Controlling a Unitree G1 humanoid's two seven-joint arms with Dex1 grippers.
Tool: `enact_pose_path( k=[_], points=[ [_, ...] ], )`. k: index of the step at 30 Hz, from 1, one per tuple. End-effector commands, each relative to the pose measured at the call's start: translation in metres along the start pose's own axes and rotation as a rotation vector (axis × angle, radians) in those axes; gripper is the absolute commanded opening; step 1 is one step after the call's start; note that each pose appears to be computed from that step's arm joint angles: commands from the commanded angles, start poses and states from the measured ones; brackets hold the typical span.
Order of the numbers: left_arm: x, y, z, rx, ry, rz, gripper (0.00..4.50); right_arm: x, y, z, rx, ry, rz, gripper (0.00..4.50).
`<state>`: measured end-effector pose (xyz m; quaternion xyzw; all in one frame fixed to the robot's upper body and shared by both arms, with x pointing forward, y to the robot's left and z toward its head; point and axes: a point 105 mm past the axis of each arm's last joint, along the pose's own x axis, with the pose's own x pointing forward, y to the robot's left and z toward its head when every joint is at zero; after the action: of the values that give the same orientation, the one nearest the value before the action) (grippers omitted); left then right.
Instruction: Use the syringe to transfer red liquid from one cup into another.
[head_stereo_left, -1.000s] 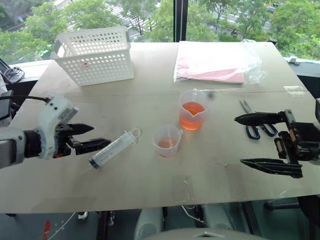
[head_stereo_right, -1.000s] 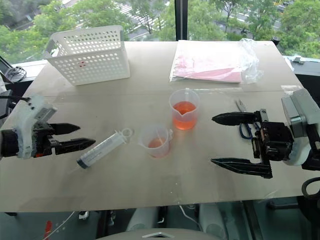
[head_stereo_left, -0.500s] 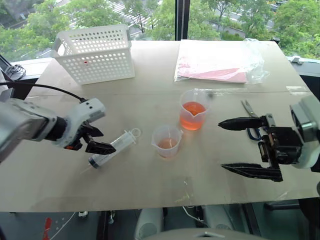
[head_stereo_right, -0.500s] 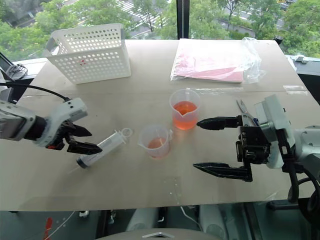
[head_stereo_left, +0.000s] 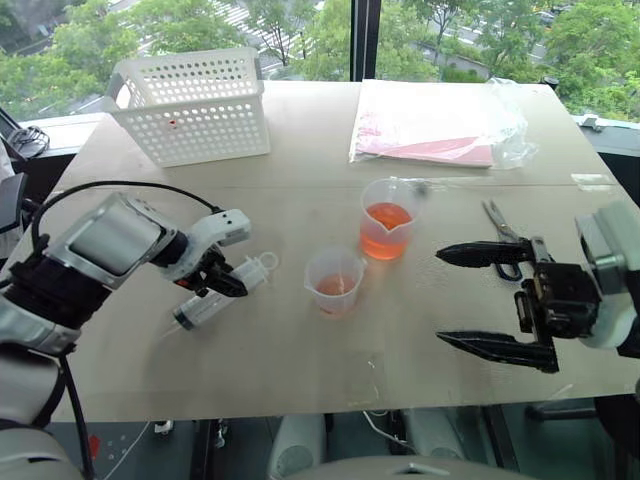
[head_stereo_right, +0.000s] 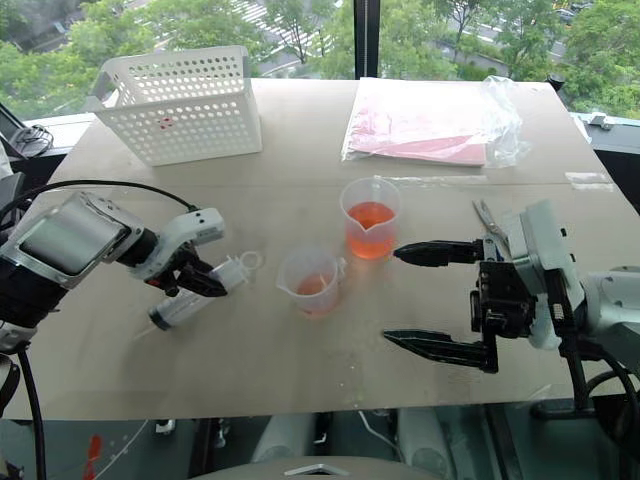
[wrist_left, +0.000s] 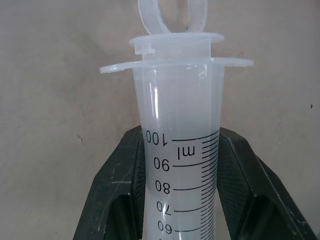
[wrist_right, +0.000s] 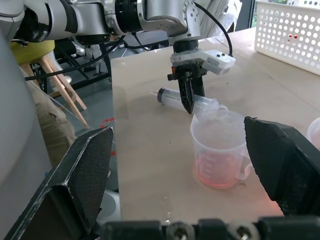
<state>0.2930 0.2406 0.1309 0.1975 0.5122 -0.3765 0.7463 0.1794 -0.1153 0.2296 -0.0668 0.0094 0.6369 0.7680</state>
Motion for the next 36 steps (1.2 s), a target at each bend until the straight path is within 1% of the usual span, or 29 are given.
enact_pose_path(
  k=[1,3,5,6,7,8,11,12,15,16,18,19,21,23,26,27,29,32,36],
  points=[
    [-0.027,0.0,0.003,-0.045,-0.11,0.036,1.33,-0.003,0.004,0.005,-0.058,0.0,-0.023,4.5],
    [-0.05,-0.005,0.007,-0.1,-0.239,0.04,1.33,-0.005,0.001,0.005,-0.055,-0.005,-0.059,4.5],
    [-0.083,-0.013,0.023,-0.12,-0.445,0.035,1.33,-0.007,-0.009,0.006,-0.053,-0.019,-0.123,4.5],
    [-0.105,-0.022,0.038,-0.139,-0.583,0.012,1.33,-0.008,-0.017,0.007,-0.066,-0.034,-0.164,4.5],
    [-0.12,-0.029,0.052,-0.15,-0.693,-0.014,1.33,-0.008,-0.023,0.008,-0.072,-0.045,-0.194,4.5],
    [-0.135,-0.036,0.07,-0.136,-0.832,-0.034,1.33,-0.008,-0.029,0.007,-0.053,-0.054,-0.209,4.5],
    [-0.161,-0.05,0.12,-0.083,-1.164,-0.061,1.33,-0.007,-0.05,0.012,-0.044,-0.095,-0.27,4.5],
    [-0.166,-0.055,0.136,-0.062,-1.25,-0.06,1.33,-0.008,-0.057,0.013,-0.033,-0.104,-0.291,4.5],
    [-0.172,-0.068,0.174,-0.008,-1.431,-0.043,1.33,-0.01,-0.073,0.019,-0.061,-0.103,-0.351,4.5],
    [-0.17,-0.074,0.183,0.007,-1.468,-0.069,1.33,-0.011,-0.078,0.02,-0.074,-0.096,-0.37,4.5],
    [-0.152,-0.082,0.202,0.054,-1.492,-0.11,1.33,-0.014,-0.087,0.022,-0.101,-0.071,-0.41,4.5],
    [-0.145,-0.086,0.209,0.071,-1.519,-0.158,1.33,-0.015,-0.09,0.022,-0.104,-0.053,-0.428,4.5],
    [-0.123,-0.094,0.219,0.136,-1.526,-0.214,1.33,-0.016,-0.098,0.025,-0.085,-0.046,-0.462,4.5],
    [-0.096,-0.098,0.226,0.252,-1.505,-0.193,1.33,-0.017,-0.097,0.033,-0.079,-0.062,-0.455,4.5],
    [-0.066,-0.1,0.229,0.357,-1.479,-0.197,1.33,-0.019,-0.087,0.031,-0.1,-0.015,-0.422,4.5],
    [-0.061,-0.099,0.23,0.349,-1.487,-0.212,1.33,-0.021,-0.082,0.027,-0.111,0.015,-0.411,4.5],
    [-0.053,-0.099,0.233,0.397,-1.486,-0.194,1.33,-0.026,-0.071,0.018,-0.087,0.064,-0.375,4.5],
    [-0.05,-0.098,0.236,0.413,-1.504,-0.2,1.33,-0.037,-0.059,0.01,-0.064,0.092,-0.365,4.5],
    [-0.046,-0.101,0.239,0.424,-1.523,-0.225,1.33,-0.051,-0.053,0.0,-0.02,0.101,-0.406,4.5]
  ],
)
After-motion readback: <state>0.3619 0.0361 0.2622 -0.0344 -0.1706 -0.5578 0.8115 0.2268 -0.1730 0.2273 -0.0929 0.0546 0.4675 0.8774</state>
